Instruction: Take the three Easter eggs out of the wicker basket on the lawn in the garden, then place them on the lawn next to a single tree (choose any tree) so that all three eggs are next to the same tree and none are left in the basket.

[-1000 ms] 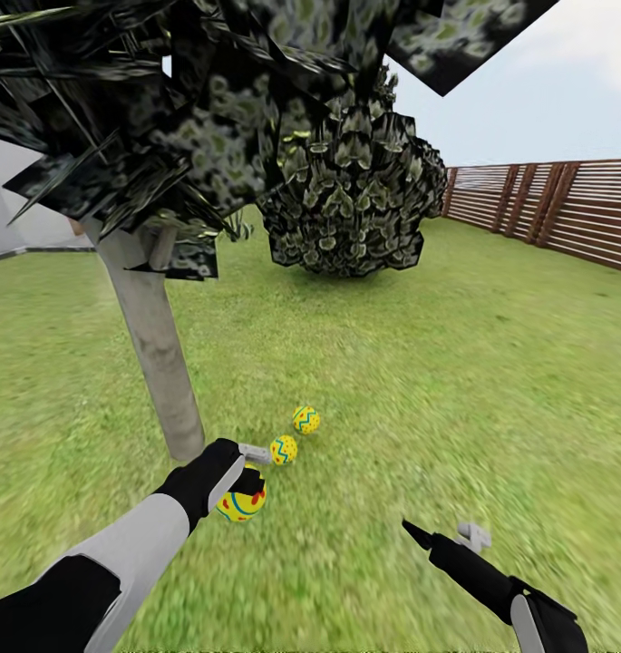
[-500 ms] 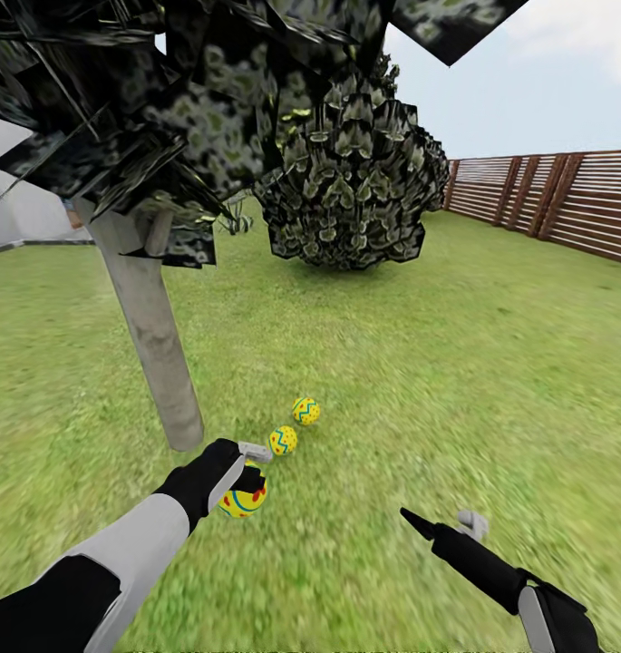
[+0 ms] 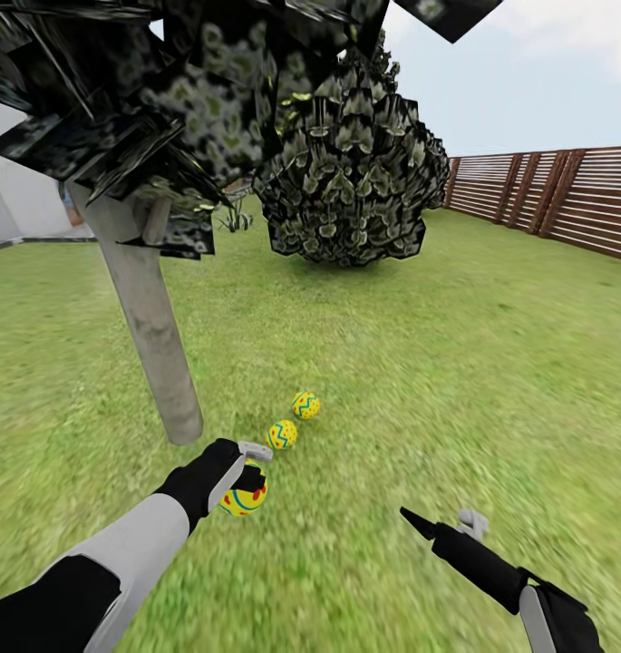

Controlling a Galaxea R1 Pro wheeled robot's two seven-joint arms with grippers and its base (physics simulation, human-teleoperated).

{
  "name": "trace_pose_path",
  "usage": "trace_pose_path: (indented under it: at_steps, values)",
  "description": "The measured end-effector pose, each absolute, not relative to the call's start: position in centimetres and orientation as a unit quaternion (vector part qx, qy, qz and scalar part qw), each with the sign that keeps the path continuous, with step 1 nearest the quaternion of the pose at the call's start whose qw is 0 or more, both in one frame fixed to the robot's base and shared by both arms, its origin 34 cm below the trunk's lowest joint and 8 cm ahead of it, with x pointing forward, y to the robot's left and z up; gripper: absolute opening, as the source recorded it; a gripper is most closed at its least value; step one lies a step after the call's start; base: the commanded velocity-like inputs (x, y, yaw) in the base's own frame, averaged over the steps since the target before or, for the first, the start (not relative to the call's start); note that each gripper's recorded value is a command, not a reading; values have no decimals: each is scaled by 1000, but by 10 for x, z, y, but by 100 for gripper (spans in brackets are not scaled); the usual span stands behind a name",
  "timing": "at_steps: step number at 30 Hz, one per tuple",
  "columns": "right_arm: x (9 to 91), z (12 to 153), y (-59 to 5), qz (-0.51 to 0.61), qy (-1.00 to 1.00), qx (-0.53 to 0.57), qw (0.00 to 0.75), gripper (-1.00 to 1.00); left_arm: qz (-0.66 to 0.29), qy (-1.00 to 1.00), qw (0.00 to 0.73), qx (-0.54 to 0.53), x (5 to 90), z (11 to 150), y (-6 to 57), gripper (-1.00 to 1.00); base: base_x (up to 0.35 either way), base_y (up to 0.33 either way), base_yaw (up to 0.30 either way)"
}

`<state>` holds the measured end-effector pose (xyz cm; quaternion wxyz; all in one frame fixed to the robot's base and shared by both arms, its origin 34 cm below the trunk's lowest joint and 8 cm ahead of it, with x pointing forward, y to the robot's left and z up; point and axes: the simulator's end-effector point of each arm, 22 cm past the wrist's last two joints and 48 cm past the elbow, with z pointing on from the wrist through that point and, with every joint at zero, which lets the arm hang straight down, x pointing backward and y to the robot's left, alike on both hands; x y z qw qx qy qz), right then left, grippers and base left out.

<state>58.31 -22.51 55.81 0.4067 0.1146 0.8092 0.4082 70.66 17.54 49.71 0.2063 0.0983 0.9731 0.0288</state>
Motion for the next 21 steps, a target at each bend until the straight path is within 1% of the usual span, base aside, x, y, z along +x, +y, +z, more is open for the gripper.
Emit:
trace_pose_path:
  at_steps: [21]
  values:
    - [574,511,-226,404,812,114,406,100,26,970,221,96,702,454,174,-100,0,0,0]
